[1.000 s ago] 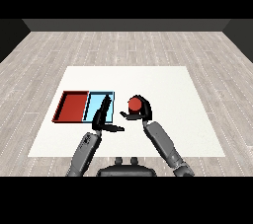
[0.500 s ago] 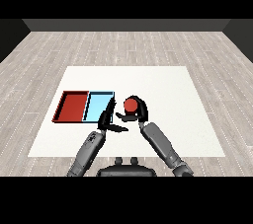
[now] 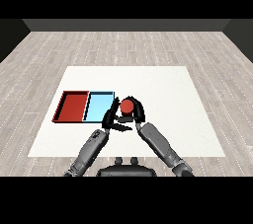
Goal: Pick the red can and put it in the red box
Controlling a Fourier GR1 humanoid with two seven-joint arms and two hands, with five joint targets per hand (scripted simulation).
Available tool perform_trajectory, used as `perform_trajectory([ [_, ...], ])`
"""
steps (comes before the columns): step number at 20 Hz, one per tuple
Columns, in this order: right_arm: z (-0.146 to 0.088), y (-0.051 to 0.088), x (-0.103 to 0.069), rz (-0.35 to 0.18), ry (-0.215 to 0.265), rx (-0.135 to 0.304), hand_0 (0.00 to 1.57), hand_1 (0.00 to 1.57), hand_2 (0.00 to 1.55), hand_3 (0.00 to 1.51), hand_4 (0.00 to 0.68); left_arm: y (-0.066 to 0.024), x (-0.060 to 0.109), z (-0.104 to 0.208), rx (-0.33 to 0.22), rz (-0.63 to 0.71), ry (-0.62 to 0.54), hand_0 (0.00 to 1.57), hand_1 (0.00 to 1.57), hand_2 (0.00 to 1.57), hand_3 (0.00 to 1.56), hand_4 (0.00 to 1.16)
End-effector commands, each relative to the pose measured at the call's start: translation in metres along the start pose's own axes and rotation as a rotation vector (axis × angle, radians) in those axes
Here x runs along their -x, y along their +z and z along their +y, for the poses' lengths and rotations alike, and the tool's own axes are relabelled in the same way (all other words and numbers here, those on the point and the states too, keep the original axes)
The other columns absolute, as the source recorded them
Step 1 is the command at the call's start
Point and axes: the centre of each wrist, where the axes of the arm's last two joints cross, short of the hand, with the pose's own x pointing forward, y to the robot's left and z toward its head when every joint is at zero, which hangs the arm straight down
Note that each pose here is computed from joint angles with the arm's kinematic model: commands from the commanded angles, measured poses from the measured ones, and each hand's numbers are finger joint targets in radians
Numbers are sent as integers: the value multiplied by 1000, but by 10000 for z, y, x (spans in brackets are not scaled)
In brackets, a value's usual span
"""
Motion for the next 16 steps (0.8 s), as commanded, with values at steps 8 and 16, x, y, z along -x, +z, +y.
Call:
perform_trajectory([
  [8, 137, -112, 70, 4, -38, -15, 1494, 1494, 1447, 1378, 617, -103, -131, -229, 22, 0, 13, 0, 0, 0, 0, 0],
  [16, 192, 61, 123, 7, -44, -70, 1476, 1476, 1458, 1371, 642, -93, 46, -169, 7, -37, 9, 0, 0, 0, 0, 157],
])
